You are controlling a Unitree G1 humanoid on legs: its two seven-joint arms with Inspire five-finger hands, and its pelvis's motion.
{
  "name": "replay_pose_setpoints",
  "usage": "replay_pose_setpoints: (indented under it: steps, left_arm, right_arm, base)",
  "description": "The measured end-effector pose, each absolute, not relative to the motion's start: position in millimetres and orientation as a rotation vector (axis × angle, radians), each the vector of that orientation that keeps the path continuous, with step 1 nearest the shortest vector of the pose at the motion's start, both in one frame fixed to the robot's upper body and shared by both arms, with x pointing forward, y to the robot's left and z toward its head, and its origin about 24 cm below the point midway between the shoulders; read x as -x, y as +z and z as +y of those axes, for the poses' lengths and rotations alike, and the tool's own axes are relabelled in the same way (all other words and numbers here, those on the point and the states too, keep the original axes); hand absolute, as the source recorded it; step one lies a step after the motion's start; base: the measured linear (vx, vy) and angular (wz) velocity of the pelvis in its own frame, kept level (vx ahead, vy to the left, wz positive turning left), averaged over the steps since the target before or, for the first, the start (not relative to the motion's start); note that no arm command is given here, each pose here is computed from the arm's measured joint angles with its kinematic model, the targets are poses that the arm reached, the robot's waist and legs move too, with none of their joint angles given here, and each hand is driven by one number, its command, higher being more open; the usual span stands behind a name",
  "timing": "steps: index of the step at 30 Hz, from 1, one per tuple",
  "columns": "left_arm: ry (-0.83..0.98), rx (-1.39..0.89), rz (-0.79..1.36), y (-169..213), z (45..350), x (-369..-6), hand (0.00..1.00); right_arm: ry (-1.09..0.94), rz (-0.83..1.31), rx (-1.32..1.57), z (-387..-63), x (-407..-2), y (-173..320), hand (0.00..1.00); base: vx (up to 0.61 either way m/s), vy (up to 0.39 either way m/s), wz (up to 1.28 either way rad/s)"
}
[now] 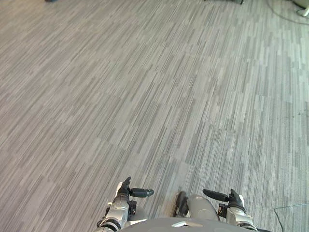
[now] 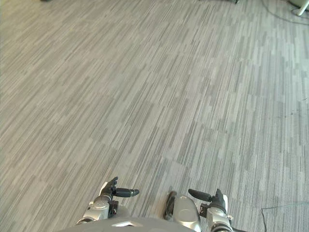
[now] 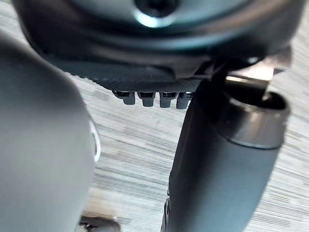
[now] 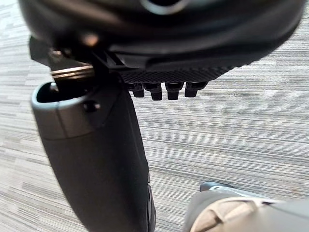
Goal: Pick up cushions and gather them together orderly.
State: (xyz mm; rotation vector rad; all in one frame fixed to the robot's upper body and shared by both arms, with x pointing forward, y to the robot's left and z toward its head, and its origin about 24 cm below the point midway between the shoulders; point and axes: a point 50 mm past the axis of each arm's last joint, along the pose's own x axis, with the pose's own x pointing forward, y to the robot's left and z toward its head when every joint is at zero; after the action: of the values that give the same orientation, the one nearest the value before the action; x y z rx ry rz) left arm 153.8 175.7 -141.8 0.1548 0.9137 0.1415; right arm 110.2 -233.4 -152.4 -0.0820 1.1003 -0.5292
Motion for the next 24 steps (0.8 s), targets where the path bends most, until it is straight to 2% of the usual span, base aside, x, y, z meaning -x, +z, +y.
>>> replay_pose_setpoints:
  steps: [8,11,16,23,24]
  left_arm:
    - [0.16,-0.151,0.88,-137.2,180.0,-159.7,1.0]
    - [0.162,-0.181,0.879,-135.5,190.9,-161.9,1.0]
    - [0.171,-0.211,0.948,-142.8,197.3,-148.6,1.0]
    - [0.156,-0.241,0.982,-146.9,197.3,-138.9,1.0]
    - [0.13,-0.207,0.99,-149.2,183.1,-139.6,1.0]
  right_arm:
    - [-0.508,1.11,0.056,-221.0,-112.7,-155.0,1.0]
    - [-0.472,1.121,0.042,-208.1,-112.5,-157.6,1.0]
    - [-0.453,1.079,0.06,-215.0,-122.3,-152.9,1.0]
    - [-0.449,1.019,0.103,-226.3,-133.2,-145.0,1.0]
    - [-0.466,1.021,0.114,-234.4,-131.7,-144.0,1.0]
  base:
    - [0.42,0.073,-0.48]
    - [0.53,0.123,-0.16]
    - [0.6,0.096,-0.15]
    - [0.46,-0.21,0.15]
    - [0.52,-0.29,0.19]
